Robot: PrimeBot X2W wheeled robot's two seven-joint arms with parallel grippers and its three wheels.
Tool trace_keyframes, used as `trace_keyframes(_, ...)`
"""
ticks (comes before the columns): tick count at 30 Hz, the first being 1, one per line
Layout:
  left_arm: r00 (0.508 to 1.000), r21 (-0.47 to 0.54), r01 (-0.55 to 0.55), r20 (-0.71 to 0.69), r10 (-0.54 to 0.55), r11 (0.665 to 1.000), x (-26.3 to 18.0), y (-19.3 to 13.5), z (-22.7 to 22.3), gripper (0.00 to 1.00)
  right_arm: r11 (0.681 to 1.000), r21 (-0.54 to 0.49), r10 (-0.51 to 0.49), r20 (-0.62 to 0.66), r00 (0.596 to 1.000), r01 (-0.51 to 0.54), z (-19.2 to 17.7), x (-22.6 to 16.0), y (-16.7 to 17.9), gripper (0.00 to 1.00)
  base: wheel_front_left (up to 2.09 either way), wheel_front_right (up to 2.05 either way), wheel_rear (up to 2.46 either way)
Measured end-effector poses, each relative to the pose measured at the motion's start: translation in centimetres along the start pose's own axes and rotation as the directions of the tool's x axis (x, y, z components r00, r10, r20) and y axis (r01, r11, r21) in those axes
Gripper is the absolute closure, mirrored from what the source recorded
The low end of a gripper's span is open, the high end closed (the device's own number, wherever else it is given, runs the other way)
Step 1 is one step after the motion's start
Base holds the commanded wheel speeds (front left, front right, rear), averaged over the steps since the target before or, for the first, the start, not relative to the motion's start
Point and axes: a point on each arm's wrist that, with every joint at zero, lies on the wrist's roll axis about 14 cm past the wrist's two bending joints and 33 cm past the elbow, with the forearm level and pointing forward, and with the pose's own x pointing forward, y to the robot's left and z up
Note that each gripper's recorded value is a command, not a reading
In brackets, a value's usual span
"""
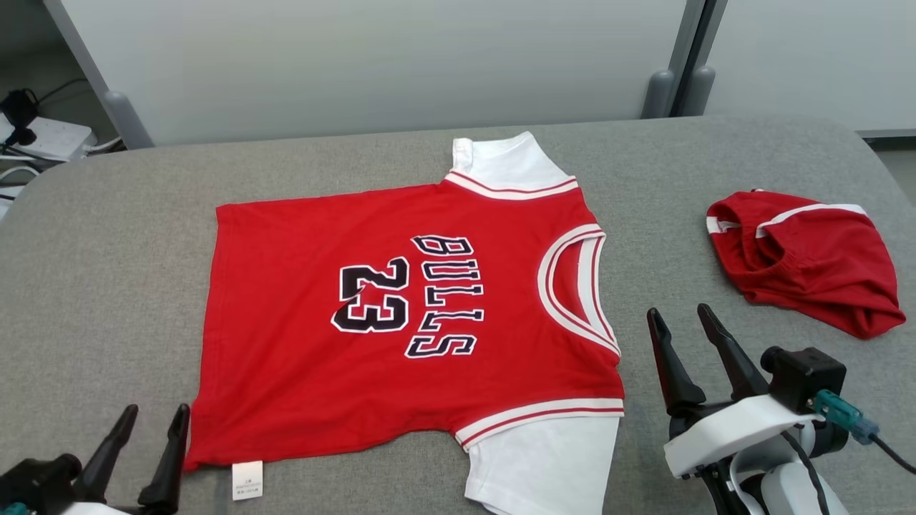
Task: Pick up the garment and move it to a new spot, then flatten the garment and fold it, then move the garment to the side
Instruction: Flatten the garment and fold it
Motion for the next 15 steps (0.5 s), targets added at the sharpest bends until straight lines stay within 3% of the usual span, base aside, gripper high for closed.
trace_keyframes(15, 1.0, -0.017, -0.017, 0.022, 0.018, 1.0, -1.6, -1.2, -0.6, 0.0, 0.999, -0.044, 0.007, 0.039, 0.999, -0.006, 0.0, -1.7, 0.4, 0.0, 0.0, 0.0, 0.0)
